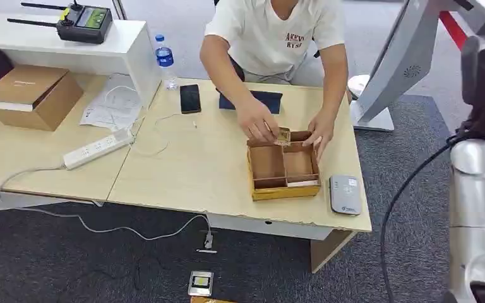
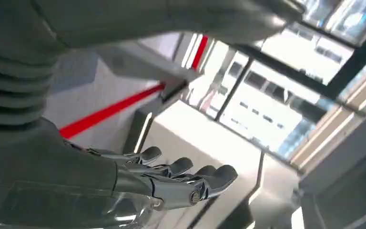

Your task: Pass the card to the sensor for recognition and then transmit it.

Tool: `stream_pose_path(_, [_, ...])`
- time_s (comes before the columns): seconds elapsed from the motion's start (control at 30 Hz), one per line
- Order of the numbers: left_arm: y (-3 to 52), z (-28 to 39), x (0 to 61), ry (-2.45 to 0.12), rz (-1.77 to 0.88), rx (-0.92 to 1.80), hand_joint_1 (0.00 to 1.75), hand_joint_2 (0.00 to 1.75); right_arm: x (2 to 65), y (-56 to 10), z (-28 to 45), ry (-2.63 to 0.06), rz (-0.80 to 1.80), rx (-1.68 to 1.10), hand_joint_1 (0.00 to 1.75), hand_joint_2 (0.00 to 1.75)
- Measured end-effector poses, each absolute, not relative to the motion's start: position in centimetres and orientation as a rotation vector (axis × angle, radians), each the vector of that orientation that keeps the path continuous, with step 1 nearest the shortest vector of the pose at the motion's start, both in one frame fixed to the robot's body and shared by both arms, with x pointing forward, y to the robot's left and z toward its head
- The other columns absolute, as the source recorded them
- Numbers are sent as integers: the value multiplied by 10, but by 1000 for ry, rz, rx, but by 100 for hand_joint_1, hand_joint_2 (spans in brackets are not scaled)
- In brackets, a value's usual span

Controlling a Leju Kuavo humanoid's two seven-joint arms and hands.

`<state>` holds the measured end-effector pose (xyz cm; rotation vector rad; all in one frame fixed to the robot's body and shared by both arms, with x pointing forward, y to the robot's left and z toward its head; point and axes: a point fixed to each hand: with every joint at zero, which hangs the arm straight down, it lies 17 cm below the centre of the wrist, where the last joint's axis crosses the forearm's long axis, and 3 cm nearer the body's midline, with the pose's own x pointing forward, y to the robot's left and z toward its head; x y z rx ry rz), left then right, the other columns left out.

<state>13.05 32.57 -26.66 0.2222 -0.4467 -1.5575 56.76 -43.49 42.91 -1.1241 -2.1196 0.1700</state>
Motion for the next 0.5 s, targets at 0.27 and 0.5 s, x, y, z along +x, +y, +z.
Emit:
stream_pose_path(0.27, [326, -267, 128, -438, -1540, 225, 0, 0, 440, -621, 454, -2050, -204, -1578, 0, 175])
stream_pose_path(0.5, [323, -267, 133, -445, -1527, 231, 0, 0, 380, -714, 419, -1870, -297, -1778, 0, 175])
